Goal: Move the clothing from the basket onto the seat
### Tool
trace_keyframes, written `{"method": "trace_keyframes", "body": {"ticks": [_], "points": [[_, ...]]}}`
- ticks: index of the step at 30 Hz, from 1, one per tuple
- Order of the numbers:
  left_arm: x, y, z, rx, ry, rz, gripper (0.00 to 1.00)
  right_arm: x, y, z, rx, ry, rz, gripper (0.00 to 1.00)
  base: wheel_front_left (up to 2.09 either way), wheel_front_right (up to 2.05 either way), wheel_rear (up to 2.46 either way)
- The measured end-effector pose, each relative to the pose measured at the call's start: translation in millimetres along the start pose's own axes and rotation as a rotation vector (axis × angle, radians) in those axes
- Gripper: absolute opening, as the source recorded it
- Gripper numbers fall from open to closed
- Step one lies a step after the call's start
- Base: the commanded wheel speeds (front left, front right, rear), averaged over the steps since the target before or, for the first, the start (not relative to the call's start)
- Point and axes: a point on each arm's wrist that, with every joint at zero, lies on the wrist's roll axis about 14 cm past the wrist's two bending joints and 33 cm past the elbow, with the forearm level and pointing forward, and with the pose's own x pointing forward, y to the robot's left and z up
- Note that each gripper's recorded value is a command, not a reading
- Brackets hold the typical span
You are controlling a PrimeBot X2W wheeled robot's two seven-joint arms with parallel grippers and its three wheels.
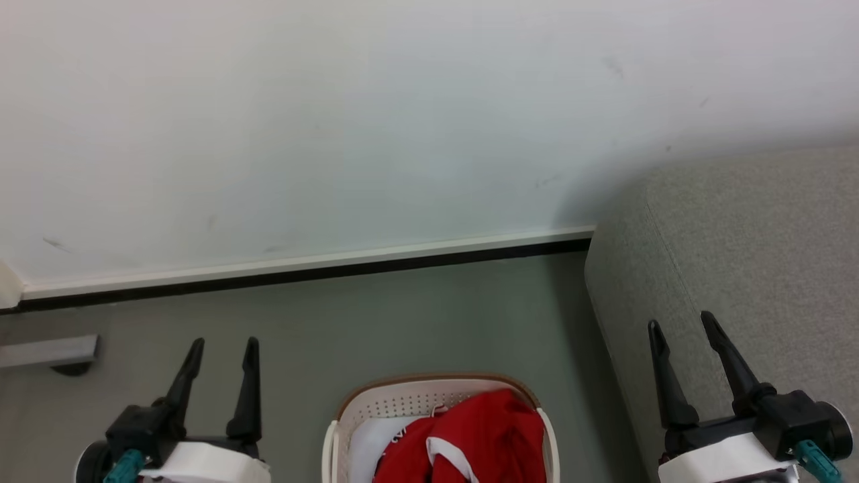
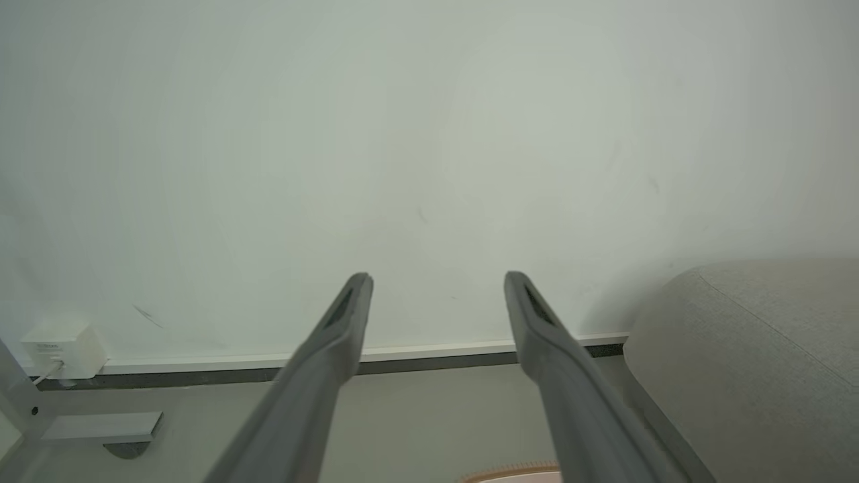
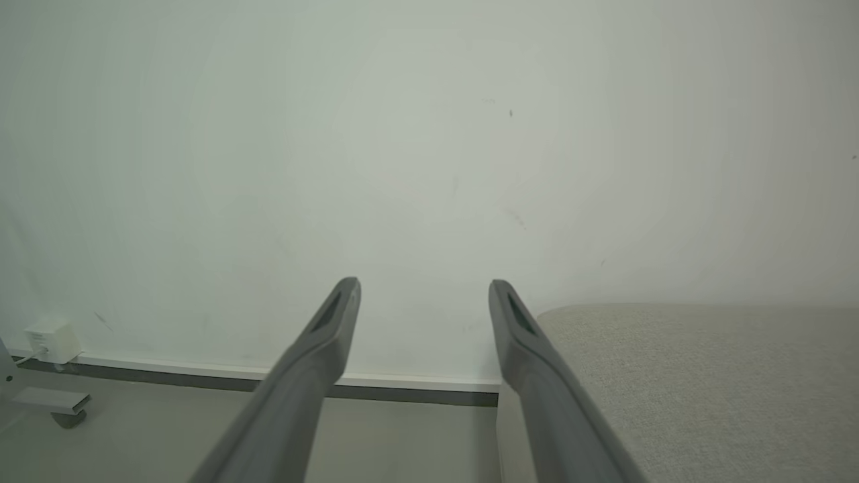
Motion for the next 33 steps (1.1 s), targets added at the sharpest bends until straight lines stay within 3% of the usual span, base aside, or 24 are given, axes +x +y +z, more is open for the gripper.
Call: {"method": "trace_keyframes", "body": {"ticks": [10,22,33], "points": [[42,-22,-46,-0.061,0.093,-0.085,1.0,24,-25,-7,-0.022,0.007,-0.059,1.0,0.0,0.0,0.0],[73,-69,-163,-0.122,0.399,-0.273,1.0,56,-56,-28,-0.046,0.033,-0.121,1.0,0.0,0.0,0.0],[64,-125,-260,-0.015,0.681,-0.577,1.0,63,-83,-58,-0.051,0.093,-0.186,1.0,0.0,0.0,0.0]]}}
